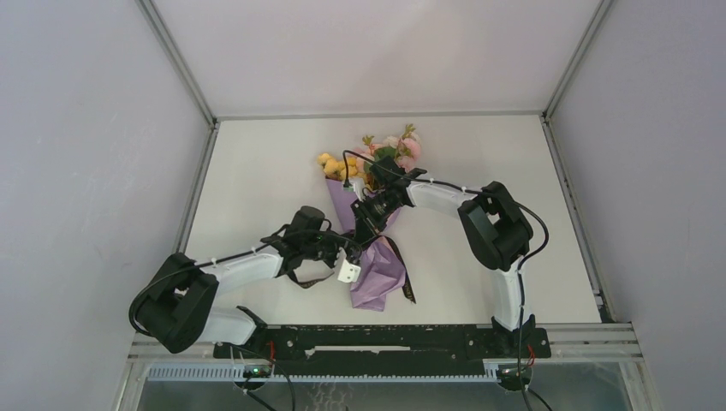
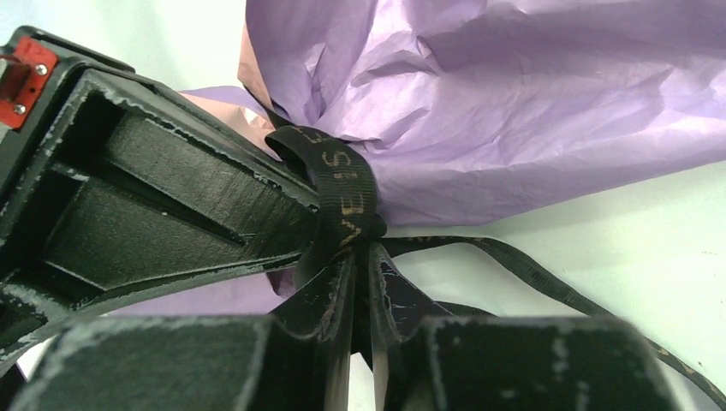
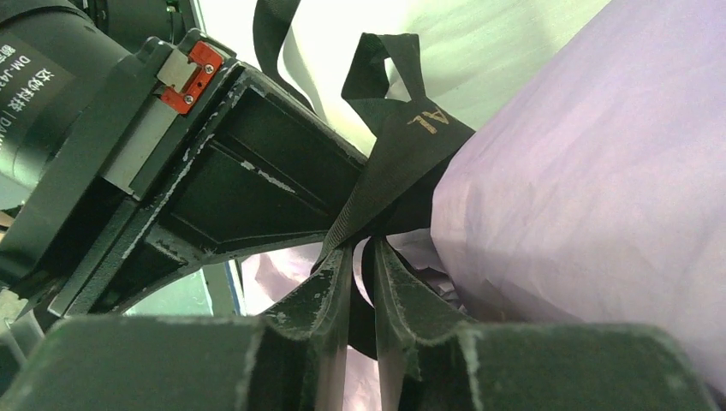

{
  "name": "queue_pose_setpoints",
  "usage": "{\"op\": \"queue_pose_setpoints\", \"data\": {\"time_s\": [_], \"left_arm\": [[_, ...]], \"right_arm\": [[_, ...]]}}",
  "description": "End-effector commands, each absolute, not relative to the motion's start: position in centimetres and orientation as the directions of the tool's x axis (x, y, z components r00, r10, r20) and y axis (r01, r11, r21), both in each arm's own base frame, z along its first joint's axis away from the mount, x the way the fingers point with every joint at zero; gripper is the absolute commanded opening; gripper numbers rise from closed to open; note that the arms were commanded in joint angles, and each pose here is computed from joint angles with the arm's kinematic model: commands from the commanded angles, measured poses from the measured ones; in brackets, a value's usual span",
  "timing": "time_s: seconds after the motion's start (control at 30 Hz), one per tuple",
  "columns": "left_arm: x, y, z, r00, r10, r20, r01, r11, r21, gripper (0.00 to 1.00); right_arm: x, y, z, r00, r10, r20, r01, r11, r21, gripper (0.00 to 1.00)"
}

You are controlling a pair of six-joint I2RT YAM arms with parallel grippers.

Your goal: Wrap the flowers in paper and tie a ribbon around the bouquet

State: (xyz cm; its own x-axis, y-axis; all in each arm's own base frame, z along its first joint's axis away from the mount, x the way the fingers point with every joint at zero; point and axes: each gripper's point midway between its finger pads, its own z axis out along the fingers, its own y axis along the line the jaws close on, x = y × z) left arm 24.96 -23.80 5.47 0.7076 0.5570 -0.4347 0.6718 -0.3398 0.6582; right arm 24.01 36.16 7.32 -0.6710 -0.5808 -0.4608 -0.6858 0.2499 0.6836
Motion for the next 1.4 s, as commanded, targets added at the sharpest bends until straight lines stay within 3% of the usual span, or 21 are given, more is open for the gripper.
{"op": "queue_pose_setpoints", "data": {"time_s": [0.0, 0.2, 0.67, 0.93, 1.13, 1.37], "left_arm": [[25.7, -24.7, 7.5, 0.707, 0.534, -0.463, 0.665, -0.282, 0.692, 0.16], [25.6, -24.6, 7.8, 0.707, 0.533, -0.465, 0.666, -0.278, 0.693, 0.16], [23.8, -22.0, 8.5, 0.705, 0.543, -0.456, 0.684, -0.351, 0.64, 0.24], [24.2, -22.8, 10.7, 0.697, 0.528, -0.485, 0.692, -0.317, 0.649, 0.26], [26.1, -24.0, 12.2, 0.598, 0.546, -0.587, 0.762, -0.158, 0.628, 0.48], [25.9, -24.5, 9.7, 0.642, 0.527, -0.557, 0.732, -0.206, 0.649, 0.5]], "right_arm": [[24.7, 36.7, 8.1, -0.644, -0.574, -0.505, -0.719, 0.229, 0.657, 0.23], [25.7, 36.6, 8.7, -0.647, -0.551, -0.527, -0.731, 0.253, 0.634, 0.0], [26.8, 35.8, 10.5, -0.638, -0.518, -0.569, -0.755, 0.275, 0.595, 0.0], [27.1, 35.5, 10.9, -0.635, -0.514, -0.577, -0.762, 0.296, 0.576, 0.0], [27.4, 35.5, 11.1, -0.635, -0.505, -0.585, -0.766, 0.316, 0.559, 0.0], [27.5, 35.4, 11.6, -0.659, -0.472, -0.586, -0.748, 0.331, 0.575, 0.0]]}}
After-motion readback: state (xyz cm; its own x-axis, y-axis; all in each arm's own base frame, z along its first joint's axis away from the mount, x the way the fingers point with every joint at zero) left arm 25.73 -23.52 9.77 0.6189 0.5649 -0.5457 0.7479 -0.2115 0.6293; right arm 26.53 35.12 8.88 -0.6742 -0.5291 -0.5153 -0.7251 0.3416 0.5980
